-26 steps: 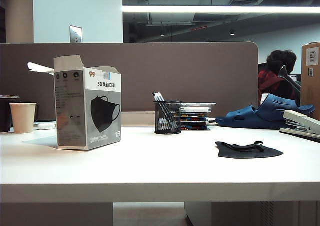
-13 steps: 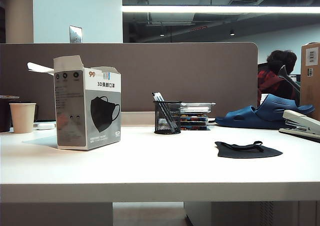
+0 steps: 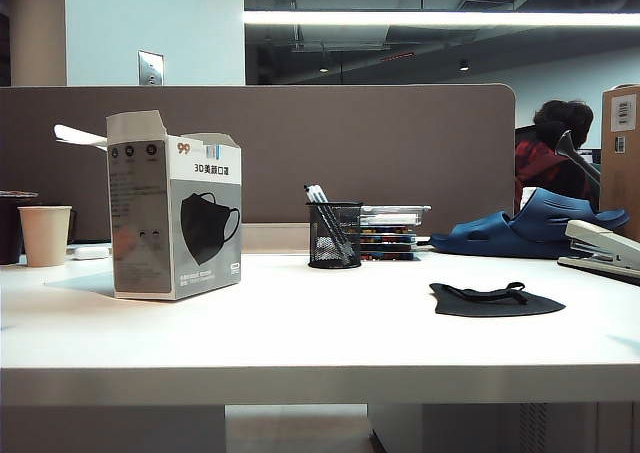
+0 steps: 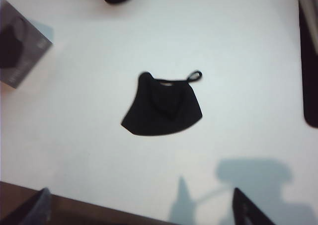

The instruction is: Put the mask into the mask box.

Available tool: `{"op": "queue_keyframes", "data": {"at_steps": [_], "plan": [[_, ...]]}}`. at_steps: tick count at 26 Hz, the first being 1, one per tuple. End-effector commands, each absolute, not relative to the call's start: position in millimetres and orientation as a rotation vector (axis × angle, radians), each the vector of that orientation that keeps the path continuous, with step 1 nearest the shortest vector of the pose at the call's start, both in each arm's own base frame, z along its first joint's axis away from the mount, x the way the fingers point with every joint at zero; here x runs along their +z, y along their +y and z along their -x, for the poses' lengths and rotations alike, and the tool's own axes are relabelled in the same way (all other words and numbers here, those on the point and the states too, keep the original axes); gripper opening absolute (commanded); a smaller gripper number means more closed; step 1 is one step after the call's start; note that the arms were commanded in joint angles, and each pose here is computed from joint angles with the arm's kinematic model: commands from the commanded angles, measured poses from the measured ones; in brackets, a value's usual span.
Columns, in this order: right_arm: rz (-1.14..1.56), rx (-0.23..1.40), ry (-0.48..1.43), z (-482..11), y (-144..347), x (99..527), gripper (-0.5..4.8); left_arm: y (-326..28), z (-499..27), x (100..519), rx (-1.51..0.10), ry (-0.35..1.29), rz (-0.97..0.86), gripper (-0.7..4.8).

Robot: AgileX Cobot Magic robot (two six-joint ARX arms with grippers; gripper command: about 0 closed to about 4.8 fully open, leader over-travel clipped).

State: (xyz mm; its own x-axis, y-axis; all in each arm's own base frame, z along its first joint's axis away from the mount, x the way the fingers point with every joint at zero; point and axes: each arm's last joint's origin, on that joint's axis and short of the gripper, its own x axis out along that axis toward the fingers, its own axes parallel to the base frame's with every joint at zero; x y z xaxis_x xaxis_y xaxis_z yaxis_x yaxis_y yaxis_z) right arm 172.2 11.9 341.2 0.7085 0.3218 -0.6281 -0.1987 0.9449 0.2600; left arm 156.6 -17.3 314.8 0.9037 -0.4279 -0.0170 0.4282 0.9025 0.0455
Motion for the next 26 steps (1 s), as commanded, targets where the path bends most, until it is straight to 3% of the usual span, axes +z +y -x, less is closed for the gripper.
{"op": "queue_keyframes", "data": {"at_steps": [1,3,9,13,26], "plan": [[-0.180,0.301,0.775,-197,13,330,4.79,-17,-169,315,-0.442,-0.010,-0.051,4.28],[-0.191,0.317,0.801,-211,14,322,4.79,-18,-175,312,-0.441,0.008,-0.048,4.71],[-0.173,0.391,0.847,-252,25,295,4.79,-18,-193,302,-0.433,0.046,-0.041,4.71],[-0.019,0.486,0.901,-284,57,259,4.79,-18,-205,295,-0.419,0.064,-0.038,4.70],[0.167,0.370,0.999,-328,85,186,4.79,-17,-210,291,-0.370,0.090,-0.036,4.67]]}}
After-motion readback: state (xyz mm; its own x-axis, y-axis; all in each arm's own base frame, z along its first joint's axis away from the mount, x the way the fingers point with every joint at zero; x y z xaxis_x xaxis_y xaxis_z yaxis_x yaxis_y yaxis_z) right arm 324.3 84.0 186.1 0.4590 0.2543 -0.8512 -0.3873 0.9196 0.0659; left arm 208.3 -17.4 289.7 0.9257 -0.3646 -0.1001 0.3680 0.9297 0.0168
